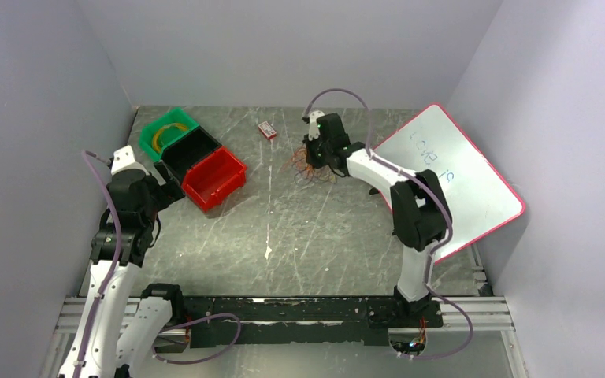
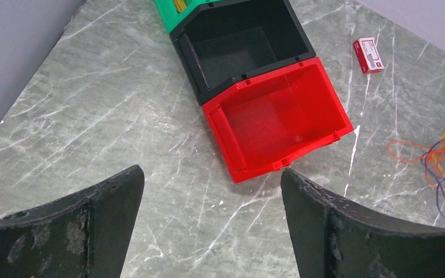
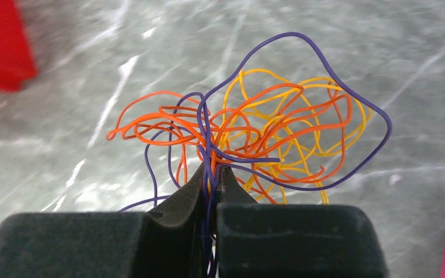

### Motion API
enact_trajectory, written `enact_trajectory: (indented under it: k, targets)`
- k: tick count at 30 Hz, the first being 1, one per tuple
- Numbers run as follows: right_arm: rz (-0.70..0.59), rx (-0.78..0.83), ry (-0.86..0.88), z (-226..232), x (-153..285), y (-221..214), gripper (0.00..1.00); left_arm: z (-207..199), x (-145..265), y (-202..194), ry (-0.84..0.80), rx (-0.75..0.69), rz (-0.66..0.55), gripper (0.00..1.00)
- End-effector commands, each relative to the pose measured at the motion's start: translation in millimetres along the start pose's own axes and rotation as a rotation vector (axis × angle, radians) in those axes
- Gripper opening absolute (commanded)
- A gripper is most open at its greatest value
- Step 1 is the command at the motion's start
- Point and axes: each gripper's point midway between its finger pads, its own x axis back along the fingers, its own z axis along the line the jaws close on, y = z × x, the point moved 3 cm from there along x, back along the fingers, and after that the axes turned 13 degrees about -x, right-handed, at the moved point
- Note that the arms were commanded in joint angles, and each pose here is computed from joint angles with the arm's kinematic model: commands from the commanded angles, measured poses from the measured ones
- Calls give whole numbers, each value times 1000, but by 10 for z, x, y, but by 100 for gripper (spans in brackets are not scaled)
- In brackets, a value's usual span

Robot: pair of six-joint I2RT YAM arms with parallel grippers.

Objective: Untangle the cables

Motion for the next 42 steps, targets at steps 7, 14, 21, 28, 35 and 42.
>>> enact_trajectory:
  k: [7,14,21,28,35,42]
  targets:
    - [71,86,72,774,810,-602,0,-7,12,115,-13,3,-35,92]
    - [98,26,104,830,1184,-1026,5,-9,6,106,-13,2,-32,92]
    - [110,10,112,825,1244,-1101,27,-11,-4,101,-12,1,-28,92]
    - [100,2,79,770,1439,-1059,48,-21,-16,91,-17,0,-23,93]
    - [46,-76,22,665,1658,-1043,59,-35,-31,75,-20,23,-26,100]
    - [63,-92,132,779,1790,-1136,62,-207,-68,85,-136,1,-40,99]
